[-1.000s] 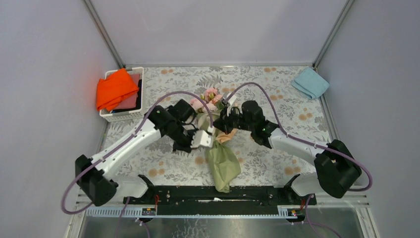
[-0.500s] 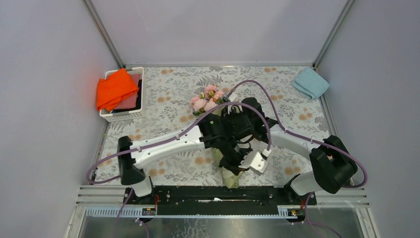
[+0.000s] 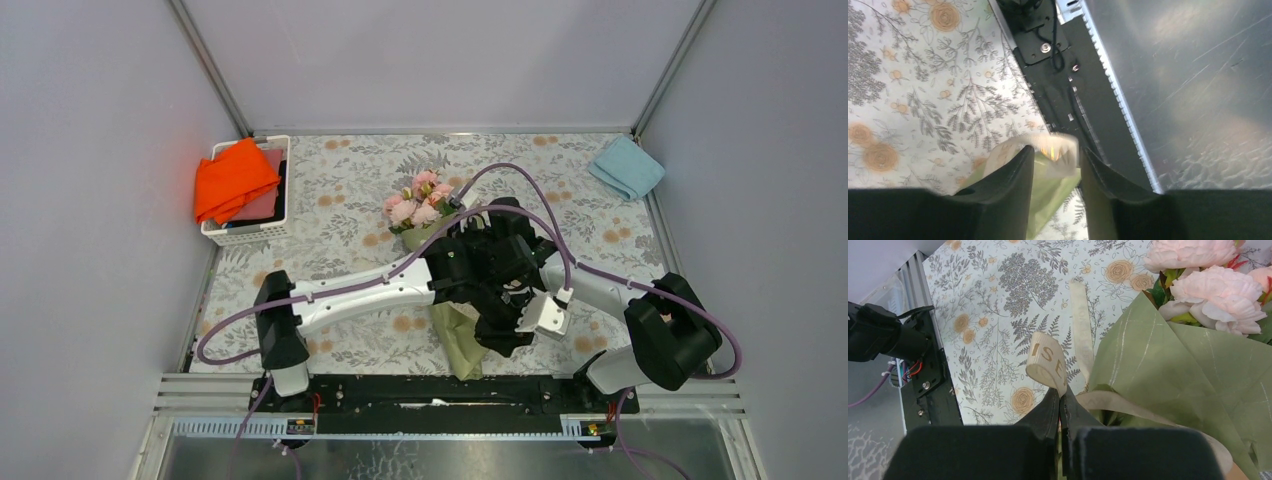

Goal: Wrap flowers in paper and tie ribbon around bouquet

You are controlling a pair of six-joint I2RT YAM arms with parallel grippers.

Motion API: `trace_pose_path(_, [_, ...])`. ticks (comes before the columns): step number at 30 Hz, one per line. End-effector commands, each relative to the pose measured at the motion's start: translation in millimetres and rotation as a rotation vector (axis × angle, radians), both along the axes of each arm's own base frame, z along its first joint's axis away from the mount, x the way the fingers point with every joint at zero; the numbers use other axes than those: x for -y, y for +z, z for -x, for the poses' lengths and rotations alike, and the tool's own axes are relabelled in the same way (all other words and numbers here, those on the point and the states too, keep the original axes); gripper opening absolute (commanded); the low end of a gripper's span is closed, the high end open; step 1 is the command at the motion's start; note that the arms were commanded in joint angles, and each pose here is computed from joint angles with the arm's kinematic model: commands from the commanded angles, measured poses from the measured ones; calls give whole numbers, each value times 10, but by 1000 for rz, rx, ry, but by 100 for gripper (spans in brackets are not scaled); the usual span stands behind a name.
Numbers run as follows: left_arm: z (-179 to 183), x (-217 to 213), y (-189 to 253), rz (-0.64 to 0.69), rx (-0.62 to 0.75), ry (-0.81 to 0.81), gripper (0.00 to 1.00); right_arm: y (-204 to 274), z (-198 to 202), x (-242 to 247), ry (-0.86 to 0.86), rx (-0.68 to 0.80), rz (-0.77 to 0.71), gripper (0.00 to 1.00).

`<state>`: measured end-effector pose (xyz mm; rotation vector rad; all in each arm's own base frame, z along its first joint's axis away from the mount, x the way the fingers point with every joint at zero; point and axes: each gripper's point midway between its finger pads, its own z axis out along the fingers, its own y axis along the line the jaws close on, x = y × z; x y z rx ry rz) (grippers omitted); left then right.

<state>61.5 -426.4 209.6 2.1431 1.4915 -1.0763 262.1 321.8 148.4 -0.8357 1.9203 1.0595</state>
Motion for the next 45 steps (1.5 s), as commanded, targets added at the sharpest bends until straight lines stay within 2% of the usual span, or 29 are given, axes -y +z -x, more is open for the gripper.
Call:
trace_pose_path(1, [-149,157,89,73,88,28,61,37,22,-7,59,43,-6,0])
trace_pose_path(2, [-173,147,140,83,105,33,67,22,34,-8,70,45,-1,0])
trace_pose_path(4, [-220,77,252,92,144,43,70,7,55,-5,89,52,8,0])
trace_pose_path(9, [-457,-398,660,168,165,119,70,-39,99,17,136,72,39,0])
trace_pose_path(10, [-534,-544,711,202,174,138,67,-47,115,12,152,77,40,0])
trace_pose_path(13, [-953,-1021,784,315,251,264,49,-47,180,-7,210,98,31,0])
trace_pose_path(15, [-1197,-1353,699,342,318,356,47,-31,229,-23,259,122,23,0])
trace_pose_path(17, [-1385,-1611,456,308,348,389,55,-24,262,-30,299,143,24,0])
trace_pose_path(18, [-1446,-1688,348,289,345,398,65,-20,273,-33,318,151,26,0])
trace_pose_path(20, [-1526,-1748,222,274,324,390,77,-23,287,-42,353,163,35,0])
trace_pose_path(22, [-1591,-1711,161,279,317,363,81,-29,298,-57,379,161,37,0])
trace_pose_path(26, [-1691,-1625,10,289,317,344,82,-3,290,-93,397,171,28,0])
trace_pose_path(28, [-1704,-1614,-107,265,284,351,77,29,283,-110,403,178,22,0])
trace_pose_path(33, [-1802,-1564,-226,260,267,388,58,29,293,-115,426,190,33,0])
trace_pose_path(37, [-1825,-1545,-297,254,241,414,55,29,306,-110,439,199,44,0])
trace_pose_path(38, [-1831,-1543,-315,250,235,422,51,35,307,-113,441,200,43,0])
trace_pose_path(39, [-1835,-1540,-325,250,232,426,42,38,305,-113,440,201,43,0])
trace_pose_path(43, [-1772,-1510,-273,274,199,417,0,29,273,-106,420,198,53,1])
trace_pose_path(44, [-1755,-1508,-266,277,189,420,0,21,260,-98,406,191,59,6])
trace_pose_path(45, [-1738,-1513,-277,274,178,426,0,25,240,-88,384,183,65,15])
